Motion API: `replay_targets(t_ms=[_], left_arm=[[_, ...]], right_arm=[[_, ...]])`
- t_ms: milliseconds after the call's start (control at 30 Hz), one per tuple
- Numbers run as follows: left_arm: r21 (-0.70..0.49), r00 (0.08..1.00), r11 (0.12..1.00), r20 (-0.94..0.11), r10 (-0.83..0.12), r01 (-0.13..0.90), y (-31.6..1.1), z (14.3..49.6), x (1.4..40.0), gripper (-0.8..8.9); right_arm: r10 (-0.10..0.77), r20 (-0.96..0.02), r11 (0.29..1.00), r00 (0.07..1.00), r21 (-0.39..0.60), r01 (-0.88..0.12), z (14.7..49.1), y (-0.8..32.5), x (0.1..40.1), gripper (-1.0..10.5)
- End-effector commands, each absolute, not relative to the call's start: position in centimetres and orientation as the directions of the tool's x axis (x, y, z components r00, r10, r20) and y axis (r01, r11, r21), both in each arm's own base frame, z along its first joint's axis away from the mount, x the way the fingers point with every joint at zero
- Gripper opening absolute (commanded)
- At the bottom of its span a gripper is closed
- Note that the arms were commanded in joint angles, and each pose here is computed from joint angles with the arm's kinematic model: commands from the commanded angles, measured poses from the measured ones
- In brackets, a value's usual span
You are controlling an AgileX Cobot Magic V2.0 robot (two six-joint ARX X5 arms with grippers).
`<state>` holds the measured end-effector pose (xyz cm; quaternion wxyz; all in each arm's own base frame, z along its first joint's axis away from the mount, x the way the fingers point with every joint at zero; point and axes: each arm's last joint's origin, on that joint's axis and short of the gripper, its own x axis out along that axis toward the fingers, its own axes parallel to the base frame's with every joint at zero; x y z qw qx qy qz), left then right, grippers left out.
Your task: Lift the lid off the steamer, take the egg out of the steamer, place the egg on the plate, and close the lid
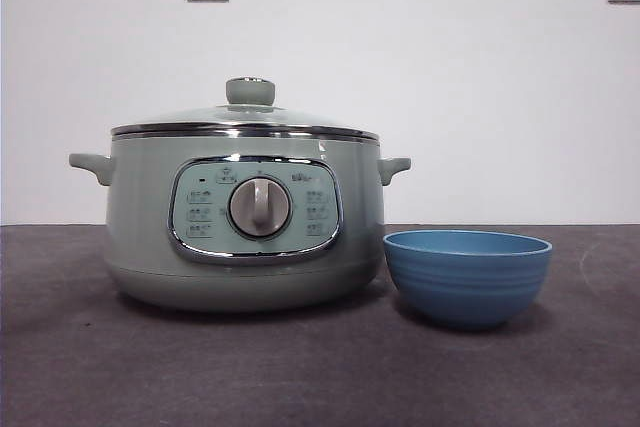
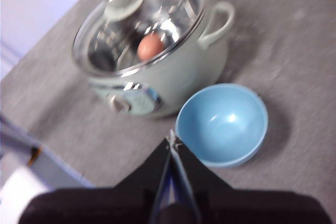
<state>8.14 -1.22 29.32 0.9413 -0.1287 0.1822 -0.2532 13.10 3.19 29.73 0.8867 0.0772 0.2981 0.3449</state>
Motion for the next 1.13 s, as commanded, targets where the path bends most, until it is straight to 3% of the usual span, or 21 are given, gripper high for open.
replay_targets(t_ms=[33, 167, 400, 467, 500, 567, 600, 667, 1133], left_arm=[[-0.314, 0.769, 0.824, -0.31, -0.559, 0.472, -1.3, 29.7, 8.3, -0.07], [-0.349, 0.716, 0.784, -0.33, -0.616, 0.514, -1.4, 29.7, 8.5, -0.07], [-0.363, 0.709, 0.781, -0.339, -0.618, 0.508, -1.5, 29.6, 8.5, 0.26], [-0.366, 0.709, 0.781, -0.339, -0.618, 0.506, -1.5, 29.6, 8.5, 1.87], [-0.368, 0.709, 0.781, -0.339, -0.618, 0.505, -1.5, 29.6, 8.5, 3.1], [-0.369, 0.709, 0.78, -0.338, -0.619, 0.505, -1.5, 29.6, 8.5, 5.0], [-0.369, 0.708, 0.779, -0.338, -0.62, 0.507, -1.5, 29.6, 8.5, 5.19], [-0.368, 0.709, 0.779, -0.336, -0.62, 0.507, -1.5, 29.7, 8.5, 5.16], [-0.314, 0.728, 0.78, -0.288, -0.621, 0.541, -1.5, 34.3, 10.4, 5.16]], right_arm=[[0.679, -0.511, 0.715, 0.527, 0.297, -0.633, 30.6, 3.3, 13.4, -0.1], [0.713, -0.529, 0.673, 0.46, 0.335, -0.659, 31.5, 3.6, 13.8, -0.1], [0.716, -0.524, 0.669, 0.462, 0.326, -0.668, 31.9, 3.7, 13.8, 0.0], [0.716, -0.523, 0.669, 0.462, 0.326, -0.668, 31.9, 3.7, 13.8, 0.3], [0.716, -0.523, 0.669, 0.462, 0.326, -0.668, 31.9, 3.7, 13.8, 1.0], [0.716, -0.524, 0.671, 0.462, 0.331, -0.664, 31.9, 3.7, 13.8, 3.1], [0.715, -0.524, 0.673, 0.463, 0.335, -0.66, 31.9, 3.7, 13.8, 4.5], [0.715, -0.524, 0.673, 0.463, 0.335, -0.66, 31.9, 3.7, 13.8, 6.1], [0.717, -0.512, 0.674, 0.473, 0.336, -0.658, 32.0, 3.8, 13.9, 6.0]])
